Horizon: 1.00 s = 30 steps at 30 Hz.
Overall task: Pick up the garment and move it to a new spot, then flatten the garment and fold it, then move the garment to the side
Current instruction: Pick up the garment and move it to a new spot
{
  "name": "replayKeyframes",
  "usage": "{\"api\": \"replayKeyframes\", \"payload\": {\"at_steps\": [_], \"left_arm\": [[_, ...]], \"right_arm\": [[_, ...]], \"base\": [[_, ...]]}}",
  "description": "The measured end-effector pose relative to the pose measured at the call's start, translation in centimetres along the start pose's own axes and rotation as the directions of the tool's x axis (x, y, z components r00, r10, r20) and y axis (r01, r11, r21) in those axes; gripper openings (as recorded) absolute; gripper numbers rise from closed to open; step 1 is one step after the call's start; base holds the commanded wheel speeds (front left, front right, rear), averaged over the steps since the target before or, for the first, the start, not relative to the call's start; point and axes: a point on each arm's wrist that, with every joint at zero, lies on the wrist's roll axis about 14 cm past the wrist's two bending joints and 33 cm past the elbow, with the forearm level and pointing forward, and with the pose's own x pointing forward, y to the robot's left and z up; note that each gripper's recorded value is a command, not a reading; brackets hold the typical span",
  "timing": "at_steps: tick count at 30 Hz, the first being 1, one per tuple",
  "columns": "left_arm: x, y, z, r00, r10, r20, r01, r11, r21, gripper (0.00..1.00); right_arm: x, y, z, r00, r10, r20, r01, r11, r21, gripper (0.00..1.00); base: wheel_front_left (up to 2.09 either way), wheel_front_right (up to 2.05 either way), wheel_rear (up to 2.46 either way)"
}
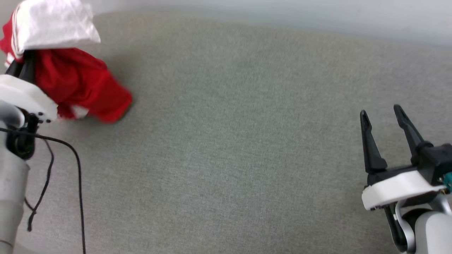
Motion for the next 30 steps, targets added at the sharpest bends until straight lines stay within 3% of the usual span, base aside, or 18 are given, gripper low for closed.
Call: {"api": "replayKeyframes", "payload": {"at_steps": [9, 17, 22, 27, 30], "left_arm": [[-2.2, -5.2, 8.5, 0.943, -0.106, 0.316, 0.122, 0.992, -0.033, 0.0], [-4.6, -14.9, 9.6, 0.865, -0.293, 0.406, 0.348, 0.935, -0.066, 0.0], [-6.9, -22.2, 7.2, 0.821, -0.435, 0.369, 0.505, 0.855, -0.116, 0.0], [-10.2, -29.7, 4.1, 0.74, -0.597, 0.309, 0.66, 0.732, -0.167, 0.0], [-12.7, -34.0, 1.6, 0.662, -0.707, 0.248, 0.749, 0.635, -0.189, 0.0]], "right_arm": [[-3.7, -1.5, 3.0, 0.997, -0.061, 0.049, 0.062, 0.998, -0.009, 1.0], [-7.5, -4.3, 4.0, 0.986, -0.16, 0.055, 0.162, 0.987, -0.023, 1.0], [-9.8, -6.2, 4.1, 0.972, -0.228, 0.048, 0.23, 0.973, -0.032, 1.0], [-12.1, -8.3, 3.9, 0.952, -0.305, 0.036, 0.306, 0.951, -0.036, 1.0], [-12.6, -8.9, 3.5, 0.944, -0.328, 0.022, 0.329, 0.944, -0.035, 1.0]], "base": [[0.0, 0.0, 0.0], [0.0, 0.0, 0.0], [0.0, 0.0, 0.0], [0.0, 0.0, 0.0], [0.0, 0.0, 0.0]]}}
